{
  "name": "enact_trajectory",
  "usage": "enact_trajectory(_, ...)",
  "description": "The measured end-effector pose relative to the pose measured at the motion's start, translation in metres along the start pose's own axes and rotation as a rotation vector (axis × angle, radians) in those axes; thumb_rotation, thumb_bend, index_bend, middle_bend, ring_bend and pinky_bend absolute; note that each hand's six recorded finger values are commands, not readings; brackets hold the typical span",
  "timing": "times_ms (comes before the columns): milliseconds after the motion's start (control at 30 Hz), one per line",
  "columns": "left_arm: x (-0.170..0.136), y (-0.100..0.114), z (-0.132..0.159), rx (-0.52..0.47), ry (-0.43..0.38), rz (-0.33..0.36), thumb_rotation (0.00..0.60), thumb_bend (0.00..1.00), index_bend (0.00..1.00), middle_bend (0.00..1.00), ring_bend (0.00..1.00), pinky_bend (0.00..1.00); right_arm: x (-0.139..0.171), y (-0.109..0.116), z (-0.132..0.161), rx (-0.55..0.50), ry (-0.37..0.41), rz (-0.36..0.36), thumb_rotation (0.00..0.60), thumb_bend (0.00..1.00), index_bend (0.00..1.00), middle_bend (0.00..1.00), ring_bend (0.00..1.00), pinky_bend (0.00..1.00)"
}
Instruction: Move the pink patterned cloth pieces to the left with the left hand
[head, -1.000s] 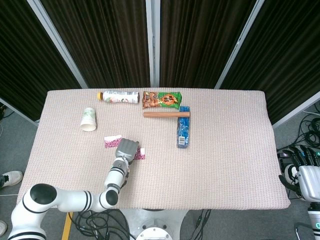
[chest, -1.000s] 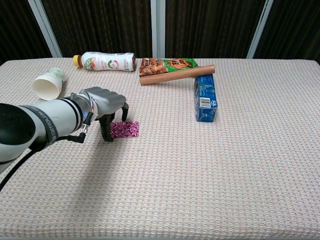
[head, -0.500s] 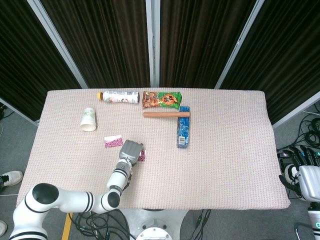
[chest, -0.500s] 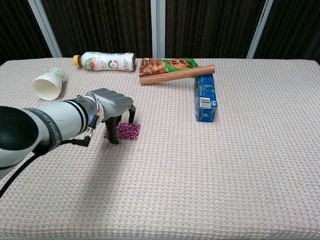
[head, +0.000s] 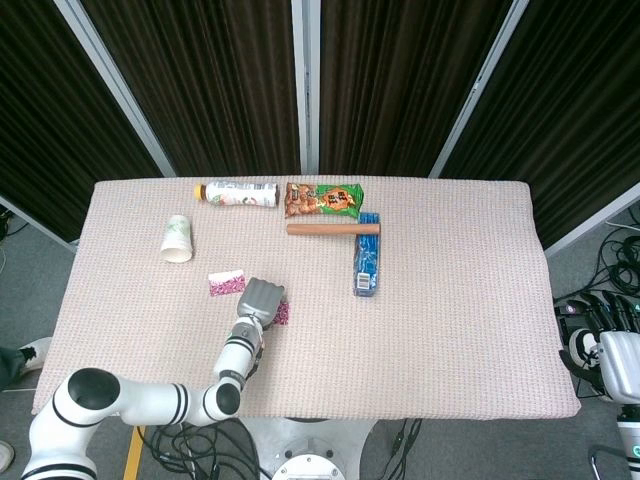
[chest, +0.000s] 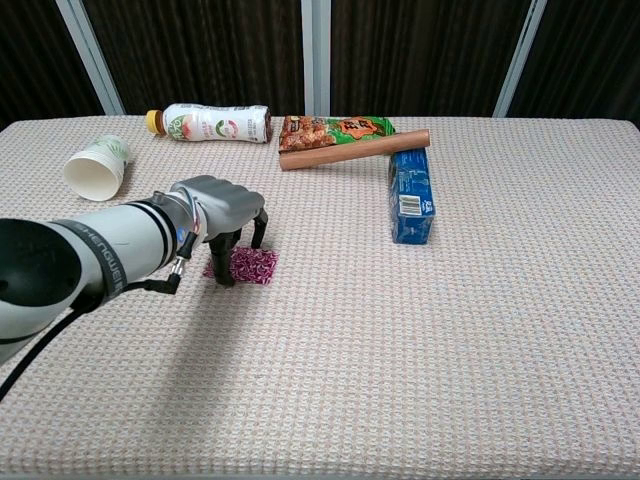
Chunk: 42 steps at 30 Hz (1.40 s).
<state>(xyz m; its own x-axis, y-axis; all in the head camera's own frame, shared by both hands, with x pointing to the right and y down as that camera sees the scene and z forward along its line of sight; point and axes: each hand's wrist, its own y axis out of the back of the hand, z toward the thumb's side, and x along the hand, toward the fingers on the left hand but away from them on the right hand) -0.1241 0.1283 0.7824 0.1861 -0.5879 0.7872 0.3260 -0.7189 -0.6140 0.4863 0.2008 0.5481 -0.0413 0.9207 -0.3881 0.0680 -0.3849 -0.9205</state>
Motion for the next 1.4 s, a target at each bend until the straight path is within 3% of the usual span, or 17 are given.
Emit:
enact_trajectory(300,-0.002,0.018,-0.011,-0.016,0.023,0.04,0.6,0.24,0.47,0.89,0.83,0.88,0.001,0.002,0.001,-0.003,0.005,-0.009,0.598,0.14,0.2,0.14,0.0,0.0)
enact_trajectory(633,0.003,0.034,-0.057,-0.007,0.122,0.086,0.6,0.24,0.47,0.88,0.83,0.88,0.001,0.003,0.004,-0.008,0.017,-0.012,0.598,0.14,0.2,0.14,0.0,0.0)
enact_trajectory(967,0.015,0.022,-0.097,0.005,0.193,0.075,0.6,0.24,0.46,0.88,0.83,0.88,0.002,0.003,0.006,-0.004,0.019,-0.012,0.599,0.14,0.2,0.14,0.0,0.0)
enact_trajectory(1400,0.024,0.004,-0.111,-0.07,0.27,0.019,0.6,0.24,0.45,0.88,0.83,0.88,0.001,0.003,0.007,0.005,0.013,-0.006,0.595,0.14,0.2,0.14,0.0,0.0)
